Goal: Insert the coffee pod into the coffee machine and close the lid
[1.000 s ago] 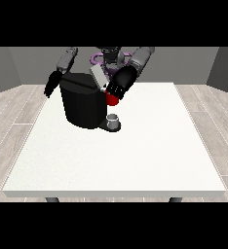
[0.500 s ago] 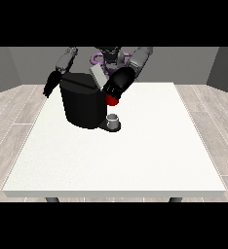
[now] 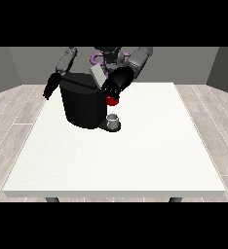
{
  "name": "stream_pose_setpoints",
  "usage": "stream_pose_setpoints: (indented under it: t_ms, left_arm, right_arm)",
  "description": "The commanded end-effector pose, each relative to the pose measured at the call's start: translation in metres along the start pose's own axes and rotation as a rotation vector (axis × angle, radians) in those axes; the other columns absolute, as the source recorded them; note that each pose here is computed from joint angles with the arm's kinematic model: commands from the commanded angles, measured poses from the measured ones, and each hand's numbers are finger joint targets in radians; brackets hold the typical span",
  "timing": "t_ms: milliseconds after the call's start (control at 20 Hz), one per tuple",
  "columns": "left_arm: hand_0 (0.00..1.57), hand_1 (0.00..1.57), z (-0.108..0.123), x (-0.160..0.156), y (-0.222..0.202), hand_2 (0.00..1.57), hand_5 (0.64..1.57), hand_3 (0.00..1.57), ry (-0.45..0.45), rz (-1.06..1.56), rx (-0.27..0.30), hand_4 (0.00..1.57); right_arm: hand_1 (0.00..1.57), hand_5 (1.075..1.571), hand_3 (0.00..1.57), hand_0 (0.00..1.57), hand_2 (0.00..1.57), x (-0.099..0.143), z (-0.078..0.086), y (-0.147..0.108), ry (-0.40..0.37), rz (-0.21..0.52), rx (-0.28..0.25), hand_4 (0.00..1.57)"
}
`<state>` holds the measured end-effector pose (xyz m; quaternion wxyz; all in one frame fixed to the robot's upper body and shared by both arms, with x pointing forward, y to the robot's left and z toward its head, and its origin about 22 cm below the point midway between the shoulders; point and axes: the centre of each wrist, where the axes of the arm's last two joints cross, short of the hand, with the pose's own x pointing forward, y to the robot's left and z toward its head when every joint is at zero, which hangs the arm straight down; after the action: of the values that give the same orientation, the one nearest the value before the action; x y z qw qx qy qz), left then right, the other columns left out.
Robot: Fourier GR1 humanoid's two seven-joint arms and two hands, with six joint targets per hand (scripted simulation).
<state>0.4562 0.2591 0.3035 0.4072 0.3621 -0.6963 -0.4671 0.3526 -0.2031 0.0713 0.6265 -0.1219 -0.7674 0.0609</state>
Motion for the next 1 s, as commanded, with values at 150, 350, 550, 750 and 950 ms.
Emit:
stream_pose_setpoints:
  t_ms: [150, 350, 550, 750, 950]
  left_arm:
    - [0.51, 0.51, 0.008, -0.013, 0.027, 0.78, 1.571, 0.60, 0.023, -0.091, 0.097, 0.00]
    - [0.00, 0.00, 0.000, 0.001, 0.005, 0.62, 1.571, 0.49, 0.019, -0.097, 0.019, 0.00]
    - [0.00, 0.00, 0.007, -0.010, 0.026, 0.53, 1.571, 0.44, -0.008, -0.086, 0.067, 0.00]
    - [0.00, 0.00, 0.002, -0.006, -0.007, 0.36, 1.571, 0.25, 0.032, -0.063, -0.013, 0.00]
    - [0.00, 0.00, 0.005, -0.007, -0.053, 0.00, 1.571, 0.15, 0.065, -0.045, -0.084, 0.00]
  right_arm:
    - [0.00, 1.571, 0.00, 0.00, 0.00, 0.018, -0.003, 0.005, -0.063, 0.008, 0.021, 0.09]
    - [0.00, 1.571, 0.00, 0.00, 0.00, -0.006, -0.002, -0.006, -0.012, 0.017, -0.030, 0.15]
    - [0.00, 1.571, 0.00, 0.00, 0.00, 0.005, -0.003, 0.007, -0.034, -0.005, -0.041, 0.00]
    - [0.00, 1.571, 0.00, 0.00, 0.00, -0.012, 0.000, -0.006, 0.034, -0.005, -0.037, 0.15]
    - [0.00, 1.571, 0.00, 0.00, 0.00, -0.040, 0.017, -0.011, 0.149, -0.002, -0.031, 0.00]
